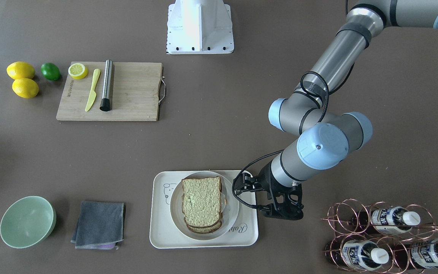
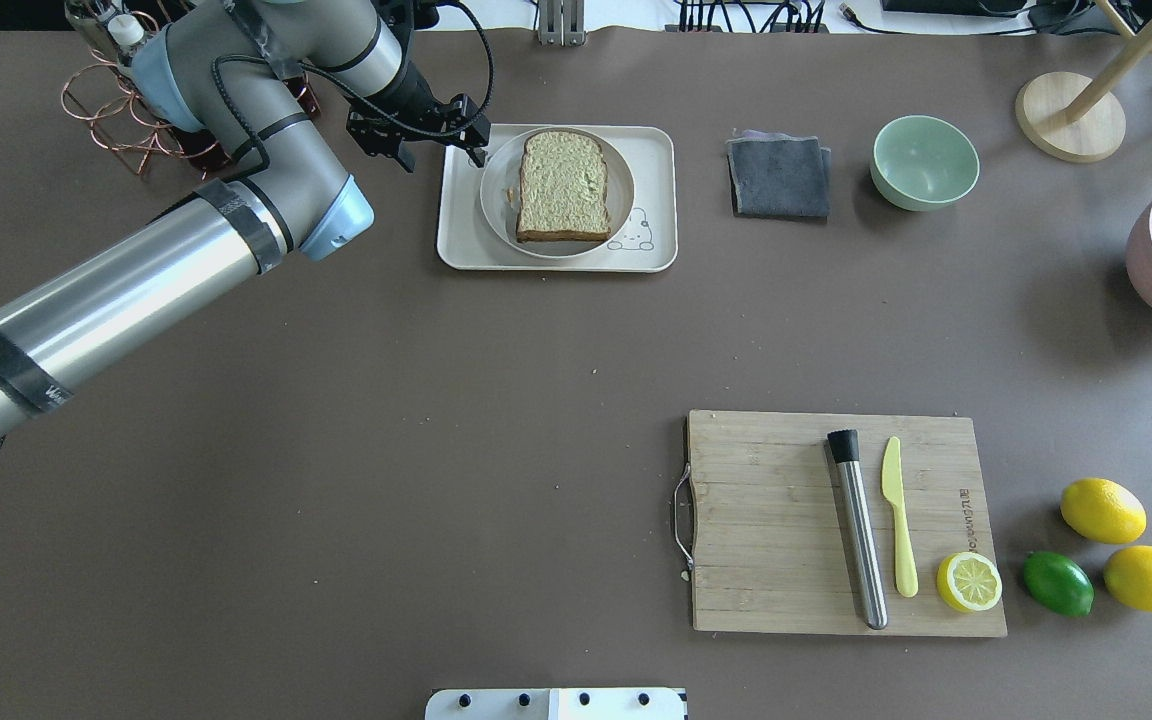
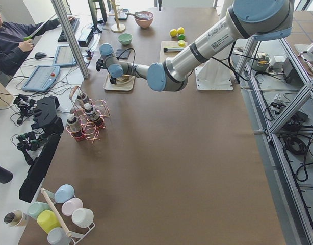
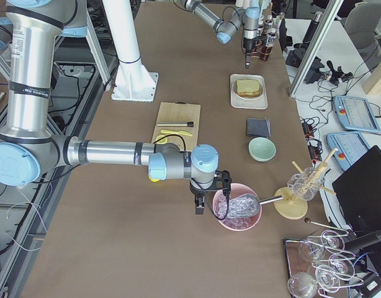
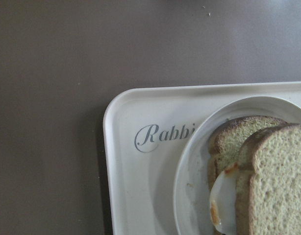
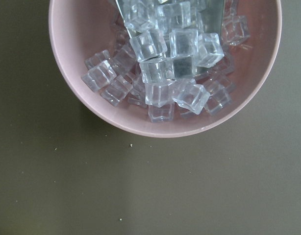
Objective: Make sandwich and place on tray
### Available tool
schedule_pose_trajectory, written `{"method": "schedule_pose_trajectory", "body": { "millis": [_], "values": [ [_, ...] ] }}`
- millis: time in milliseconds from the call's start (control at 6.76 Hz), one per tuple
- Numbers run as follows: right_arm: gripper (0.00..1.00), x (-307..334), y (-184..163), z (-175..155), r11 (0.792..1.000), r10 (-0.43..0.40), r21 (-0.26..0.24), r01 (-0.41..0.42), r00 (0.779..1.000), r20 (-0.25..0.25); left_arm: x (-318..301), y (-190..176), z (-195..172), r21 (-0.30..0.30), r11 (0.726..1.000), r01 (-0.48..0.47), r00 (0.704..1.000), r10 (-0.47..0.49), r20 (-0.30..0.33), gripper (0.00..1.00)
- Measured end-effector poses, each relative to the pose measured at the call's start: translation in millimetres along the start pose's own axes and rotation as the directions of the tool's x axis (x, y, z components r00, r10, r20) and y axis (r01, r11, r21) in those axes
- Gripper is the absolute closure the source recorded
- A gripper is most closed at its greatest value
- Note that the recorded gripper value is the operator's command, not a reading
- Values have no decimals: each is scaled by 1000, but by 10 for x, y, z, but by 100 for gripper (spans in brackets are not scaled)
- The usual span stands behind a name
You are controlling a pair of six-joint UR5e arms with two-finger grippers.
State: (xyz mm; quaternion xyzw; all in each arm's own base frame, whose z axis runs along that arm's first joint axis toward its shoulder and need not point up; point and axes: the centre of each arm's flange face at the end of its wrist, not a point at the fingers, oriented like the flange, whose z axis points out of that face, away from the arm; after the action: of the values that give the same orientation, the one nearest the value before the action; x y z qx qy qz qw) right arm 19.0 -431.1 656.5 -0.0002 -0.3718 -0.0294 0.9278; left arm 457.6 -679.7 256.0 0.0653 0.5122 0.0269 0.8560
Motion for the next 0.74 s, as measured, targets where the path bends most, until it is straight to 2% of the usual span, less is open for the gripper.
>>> {"method": "schedule_pose_trajectory", "body": {
  "millis": [148, 444, 740],
  "values": [
    [0, 2, 0, 2, 1000, -1, 0, 1, 1000, 0, -261, 433, -359, 9, 1000, -1, 1000, 1, -1, 2],
    [0, 5, 0, 3, 1000, 1, 0, -1, 1000, -3, -1156, 1132, -1085, 59, 998, -3, 1000, 2, 13, 2],
    [0, 22, 6, 17, 1000, 5, -3, -5, 1000, -6, -2364, 1531, -1655, 93, 991, -93, 991, 83, 108, 2]
  ]
}}
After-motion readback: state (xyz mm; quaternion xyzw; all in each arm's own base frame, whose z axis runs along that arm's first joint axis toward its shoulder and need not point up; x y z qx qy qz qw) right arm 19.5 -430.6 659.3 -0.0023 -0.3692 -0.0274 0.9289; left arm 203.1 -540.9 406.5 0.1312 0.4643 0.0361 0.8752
